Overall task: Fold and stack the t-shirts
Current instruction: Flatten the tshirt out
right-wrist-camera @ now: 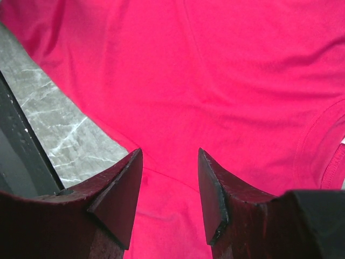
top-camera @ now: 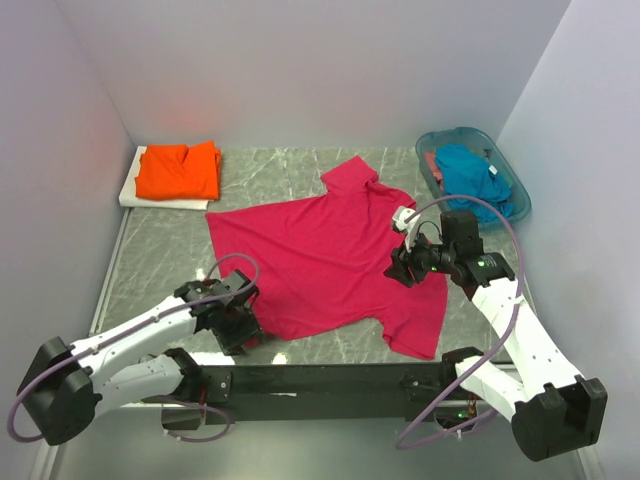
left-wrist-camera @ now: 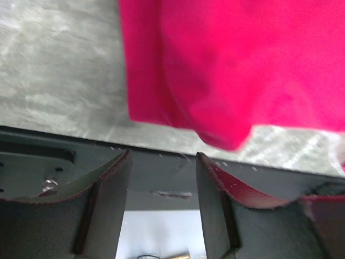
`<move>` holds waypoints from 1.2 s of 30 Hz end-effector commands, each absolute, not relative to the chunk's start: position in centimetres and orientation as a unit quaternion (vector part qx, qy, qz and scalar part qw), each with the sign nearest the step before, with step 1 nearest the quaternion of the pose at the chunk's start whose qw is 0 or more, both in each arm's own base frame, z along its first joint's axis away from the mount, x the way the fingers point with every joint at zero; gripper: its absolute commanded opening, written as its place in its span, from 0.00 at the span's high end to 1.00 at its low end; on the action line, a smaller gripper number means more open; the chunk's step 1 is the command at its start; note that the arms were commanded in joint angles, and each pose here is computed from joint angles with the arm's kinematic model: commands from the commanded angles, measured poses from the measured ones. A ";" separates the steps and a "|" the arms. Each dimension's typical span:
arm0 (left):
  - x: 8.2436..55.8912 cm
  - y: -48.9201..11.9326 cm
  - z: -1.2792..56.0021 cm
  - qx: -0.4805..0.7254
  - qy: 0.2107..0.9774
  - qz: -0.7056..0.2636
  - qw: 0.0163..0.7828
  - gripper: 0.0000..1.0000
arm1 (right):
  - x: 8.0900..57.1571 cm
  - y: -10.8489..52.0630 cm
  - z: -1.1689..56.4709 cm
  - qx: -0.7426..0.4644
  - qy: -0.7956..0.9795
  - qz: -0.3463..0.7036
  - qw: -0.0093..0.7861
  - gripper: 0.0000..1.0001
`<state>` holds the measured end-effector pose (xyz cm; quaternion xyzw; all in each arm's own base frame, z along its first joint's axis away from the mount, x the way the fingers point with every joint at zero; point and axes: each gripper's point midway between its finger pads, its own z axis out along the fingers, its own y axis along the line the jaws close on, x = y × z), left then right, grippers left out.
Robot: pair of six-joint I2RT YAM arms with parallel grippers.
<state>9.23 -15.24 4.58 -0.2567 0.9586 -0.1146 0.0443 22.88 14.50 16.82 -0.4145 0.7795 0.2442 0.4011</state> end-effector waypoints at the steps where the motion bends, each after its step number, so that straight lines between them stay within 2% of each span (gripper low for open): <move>1: 9.3 -14.7 3.2 -0.273 0.956 -0.092 0.047 0.43 | 23.3 14.6 17.6 -0.414 0.771 0.238 0.421 0.47; 9: 11.1 -14.7 2.4 -0.267 0.960 -0.053 0.063 0.44 | 23.2 14.5 17.6 -0.416 0.771 0.236 0.420 0.47; 15: 11.6 -14.4 1.1 -0.251 0.966 -0.017 0.057 0.50 | 23.1 14.3 17.7 -0.415 0.769 0.235 0.426 0.47; 18: 12.1 -14.4 0.8 -0.245 0.968 -0.012 0.062 0.57 | 23.0 14.4 17.6 -0.416 0.770 0.237 0.422 0.47; 22: 12.2 -14.1 0.5 -0.241 0.969 -0.003 0.052 0.89 | 22.9 14.4 17.6 -0.418 0.769 0.240 0.420 0.47; 28: 12.4 -12.1 2.8 -0.271 0.960 0.003 0.067 0.91 | 22.6 14.5 17.8 -0.420 0.765 0.245 0.422 0.47; 31: 13.1 -11.6 4.7 -0.302 0.950 -0.035 0.076 0.92 | 22.5 14.5 17.9 -0.422 0.763 0.248 0.421 0.47; 36: 13.6 -10.8 6.2 -0.305 0.947 -0.057 0.082 0.89 | 22.3 14.6 17.9 -0.424 0.763 0.253 0.418 0.46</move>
